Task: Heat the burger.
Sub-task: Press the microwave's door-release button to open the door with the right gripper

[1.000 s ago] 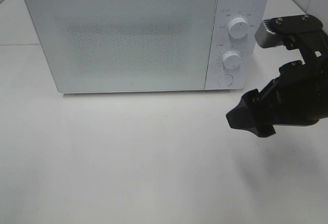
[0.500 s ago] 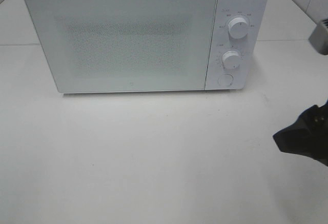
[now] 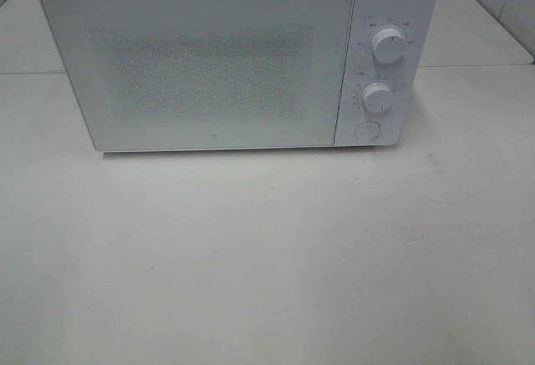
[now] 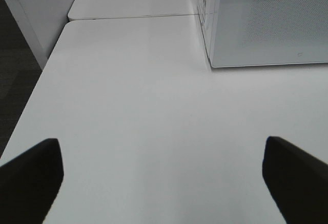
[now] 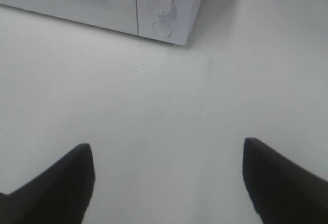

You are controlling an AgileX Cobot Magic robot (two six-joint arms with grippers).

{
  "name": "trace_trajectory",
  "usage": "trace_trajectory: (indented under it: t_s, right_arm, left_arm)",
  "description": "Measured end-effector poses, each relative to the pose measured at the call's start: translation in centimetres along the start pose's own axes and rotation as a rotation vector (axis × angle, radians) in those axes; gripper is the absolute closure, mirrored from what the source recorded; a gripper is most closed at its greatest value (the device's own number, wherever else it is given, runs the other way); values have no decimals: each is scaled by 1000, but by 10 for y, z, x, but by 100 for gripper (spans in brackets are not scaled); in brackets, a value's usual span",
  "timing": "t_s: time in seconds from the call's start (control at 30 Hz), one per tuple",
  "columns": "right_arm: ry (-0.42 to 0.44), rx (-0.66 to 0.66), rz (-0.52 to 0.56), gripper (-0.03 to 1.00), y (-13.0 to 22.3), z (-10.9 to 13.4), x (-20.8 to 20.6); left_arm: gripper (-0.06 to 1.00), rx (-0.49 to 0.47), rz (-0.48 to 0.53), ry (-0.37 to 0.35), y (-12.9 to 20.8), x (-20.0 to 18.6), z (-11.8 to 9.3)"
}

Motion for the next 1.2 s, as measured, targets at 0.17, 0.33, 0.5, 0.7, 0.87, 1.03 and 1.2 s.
trace_trajectory:
  t_s: [0.17, 0.33, 0.5, 0.7, 0.87, 1.03, 1.2]
  right_arm:
    - [49, 38, -106, 20, 13, -7, -18]
    - [79, 69, -195, 20, 16, -9, -32]
    - [104, 120, -251, 20, 21, -10, -43]
    - [133, 163, -242, 20, 34, -12, -47]
    - [141, 170, -197, 20, 41, -13, -43]
    - [141, 170, -197, 20, 41, -13, -43]
    - [141, 170, -196, 20, 41, -13, -43]
  left_arm:
    - [-3, 0, 0, 0, 0, 0, 0]
    - [-3, 0, 0, 0, 0, 0, 0]
    - [-3, 0, 0, 0, 0, 0, 0]
    - [-3, 0, 0, 0, 0, 0, 0]
    - [-3, 0, 0, 0, 0, 0, 0]
    - [-3, 0, 0, 0, 0, 0, 0]
    - [-3, 0, 0, 0, 0, 0, 0]
Point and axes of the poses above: a point on each arm's last joint axis where the gripper is mounted, x pointing out along that axis toward the gripper, z along the wrist's bending axis when the last joint is at zero, y = z × x, the point moved 3 cm from there along x, pointing out along that axis toward the gripper, and after that the axes turned 11 degrees about x, right-handed, at the moved point
